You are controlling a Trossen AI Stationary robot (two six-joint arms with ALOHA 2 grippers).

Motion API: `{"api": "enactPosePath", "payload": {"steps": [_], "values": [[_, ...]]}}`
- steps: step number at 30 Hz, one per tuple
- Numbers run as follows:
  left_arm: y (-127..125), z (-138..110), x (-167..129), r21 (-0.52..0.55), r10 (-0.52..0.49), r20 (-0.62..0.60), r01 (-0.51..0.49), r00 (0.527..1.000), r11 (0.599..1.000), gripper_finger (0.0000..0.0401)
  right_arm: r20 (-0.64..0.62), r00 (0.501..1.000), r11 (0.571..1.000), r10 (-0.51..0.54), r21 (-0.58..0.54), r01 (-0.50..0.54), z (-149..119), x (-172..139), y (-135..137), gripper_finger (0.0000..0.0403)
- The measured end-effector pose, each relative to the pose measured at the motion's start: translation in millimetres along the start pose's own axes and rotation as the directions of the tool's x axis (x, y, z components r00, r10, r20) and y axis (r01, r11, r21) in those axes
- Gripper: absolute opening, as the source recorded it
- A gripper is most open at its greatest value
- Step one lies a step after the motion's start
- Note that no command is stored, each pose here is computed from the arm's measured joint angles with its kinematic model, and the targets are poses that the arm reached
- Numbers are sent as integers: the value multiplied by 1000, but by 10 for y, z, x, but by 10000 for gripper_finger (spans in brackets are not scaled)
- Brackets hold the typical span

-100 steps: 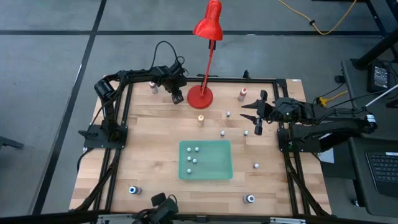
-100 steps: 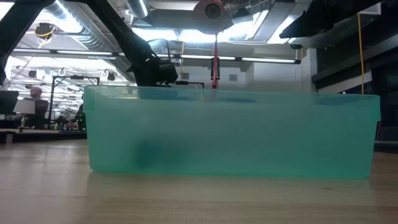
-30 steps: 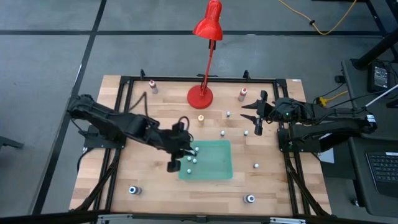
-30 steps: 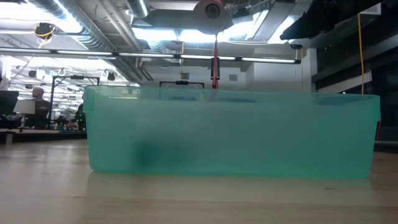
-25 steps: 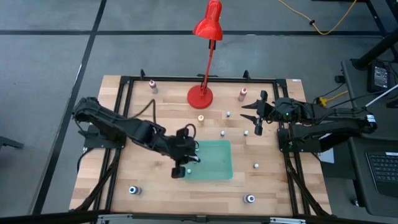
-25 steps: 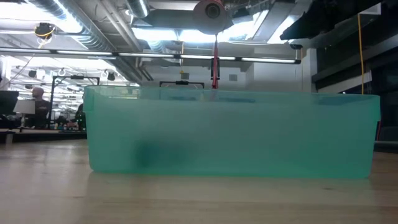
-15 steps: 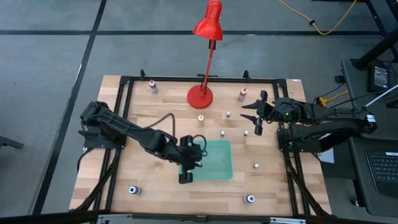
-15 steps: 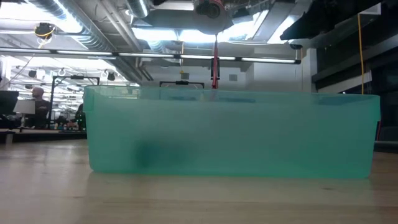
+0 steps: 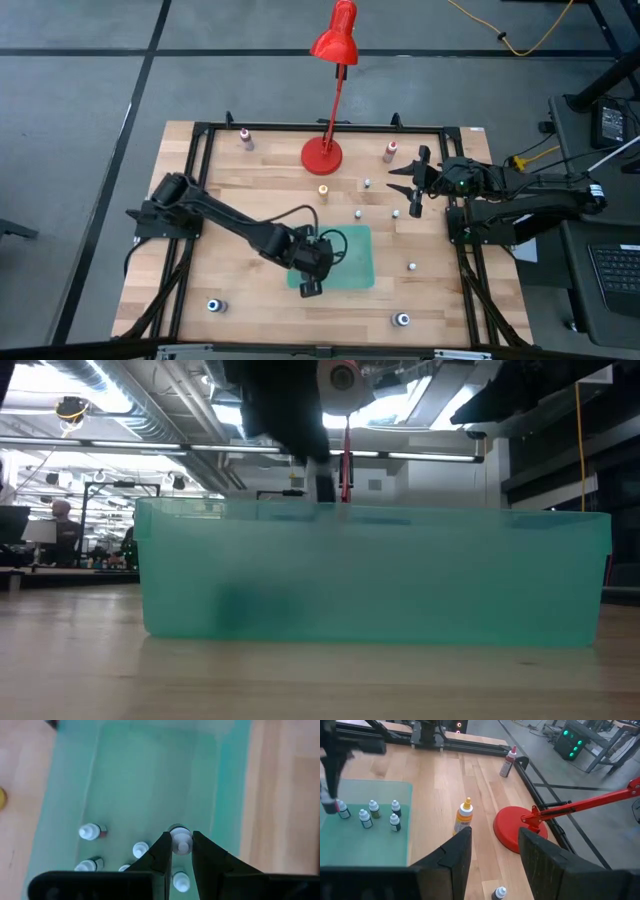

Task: Pick & Place food coloring
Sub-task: Put the small black food coloring bottle into the blue bin

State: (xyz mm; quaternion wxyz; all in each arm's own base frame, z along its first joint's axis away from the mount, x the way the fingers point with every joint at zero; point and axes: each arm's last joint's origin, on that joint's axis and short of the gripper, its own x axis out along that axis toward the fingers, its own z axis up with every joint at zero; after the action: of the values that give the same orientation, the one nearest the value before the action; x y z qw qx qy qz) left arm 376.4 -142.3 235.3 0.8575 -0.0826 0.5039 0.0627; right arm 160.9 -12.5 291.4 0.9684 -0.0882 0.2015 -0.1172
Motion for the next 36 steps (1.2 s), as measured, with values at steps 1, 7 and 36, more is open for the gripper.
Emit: {"api": "enactPosePath", "payload": {"steps": [1, 7, 36], "values": [[-8, -18, 60, 4, 3, -18, -3, 1000, 1000, 49, 0, 1000, 1000, 0, -1, 0, 0, 0, 0, 163], [-52, -111, 300, 26, 26, -87, -24, 996, 999, 49, -10, 1000, 1000, 2, -3, -2, -10, 0, 2, 163], [-60, -287, 566, 19, 14, -179, -11, 984, 1000, 122, -60, 998, 1000, 8, -15, -9, -59, -3, 8, 163]]}}
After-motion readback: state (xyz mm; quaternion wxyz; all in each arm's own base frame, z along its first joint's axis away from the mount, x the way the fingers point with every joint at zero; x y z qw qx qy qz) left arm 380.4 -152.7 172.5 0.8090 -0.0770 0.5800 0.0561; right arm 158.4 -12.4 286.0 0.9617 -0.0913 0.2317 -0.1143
